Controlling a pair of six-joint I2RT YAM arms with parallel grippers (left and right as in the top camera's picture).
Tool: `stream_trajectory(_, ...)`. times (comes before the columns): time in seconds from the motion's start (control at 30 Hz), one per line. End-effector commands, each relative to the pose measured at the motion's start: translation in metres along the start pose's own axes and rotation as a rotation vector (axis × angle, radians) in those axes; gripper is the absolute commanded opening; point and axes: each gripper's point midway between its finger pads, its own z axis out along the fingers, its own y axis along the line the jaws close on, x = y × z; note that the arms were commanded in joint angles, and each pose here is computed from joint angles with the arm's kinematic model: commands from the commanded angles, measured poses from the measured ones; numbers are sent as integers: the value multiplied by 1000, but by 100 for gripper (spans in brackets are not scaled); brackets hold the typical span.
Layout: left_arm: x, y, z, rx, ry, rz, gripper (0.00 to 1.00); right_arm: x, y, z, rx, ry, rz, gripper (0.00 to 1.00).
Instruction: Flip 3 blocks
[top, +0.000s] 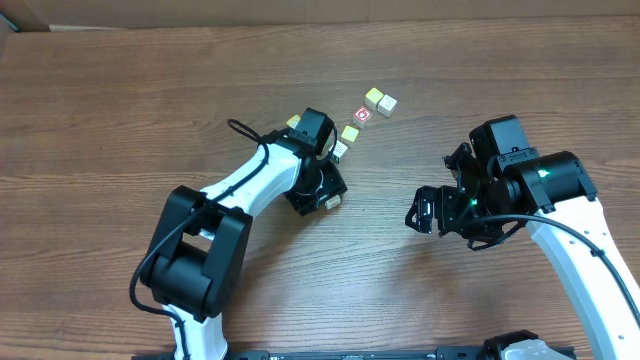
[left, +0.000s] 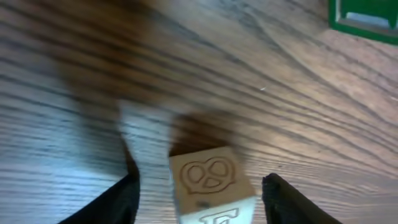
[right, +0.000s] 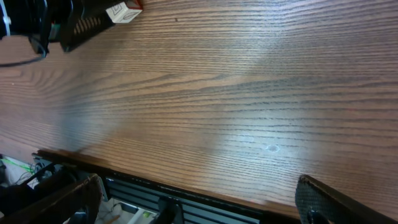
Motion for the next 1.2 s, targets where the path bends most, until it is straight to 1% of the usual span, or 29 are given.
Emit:
stream_trajectory(0.0, 3, 0, 13, -1, 38, 15, 50, -4, 5, -8, -17, -30, -19, 100)
stream_trajectory(0.13, 4, -1, 13, 9, 43, 40, 30, -4, 5, -8, -17, -30, -19, 100)
stream_trajectory(0.17, 4, -1, 13, 8, 44, 50, 29, -4, 5, -8, -17, -30, -19, 100)
stream_trajectory(0.23, 4, -1, 12, 8, 44, 73, 30, -4, 5, -8, -17, -30, -19, 100)
stream_trajectory(0.27, 4, -1, 11, 5, 46, 84, 34, -4, 5, -8, -17, -30, -19, 100)
stream_trajectory(0.3, 3, -1, 9, 2, 43, 101, 36, -4, 5, -8, -17, -30, -19, 100)
stream_trajectory(0.37, 1, -3, 3, 4, 35, 154, 34, -4, 5, -8, -17, -28, -18, 100)
stream_trajectory(0.5, -7, -6, -23, -44, -15, 254, 28, -2, 5, -8, -15, -23, -17, 100)
stream_trajectory(0.57, -8, -2, -39, -102, -36, 319, 26, -2, 5, -8, -14, -21, -15, 100)
stream_trajectory(0.6, -7, 4, -47, -154, -47, 342, 25, -2, 4, -8, -14, -20, -15, 100)
stream_trajectory(0.63, -5, 8, -52, -181, -48, 357, 25, -2, 4, -8, -13, -20, -15, 100)
stream_trajectory(0.7, 3, 18, -58, -241, -41, 415, 25, -2, 4, -8, -14, -20, -28, 100)
stream_trajectory(0.8, 23, 35, -62, -353, -6, 456, 21, -2, 4, -8, -10, -20, -37, 100)
stream_trajectory(0.9, 50, 49, -56, -416, 61, 436, 16, -1, 3, -8, -9, -17, -31, 100)
stream_trajectory(1.03, 85, 59, -32, -394, 114, 394, 10, 0, 3, -8, -7, -14, -30, 100)
stream_trajectory(1.17, 109, 64, -16, -313, 115, 323, 11, 0, 3, -8, -8, -15, -31, 100)
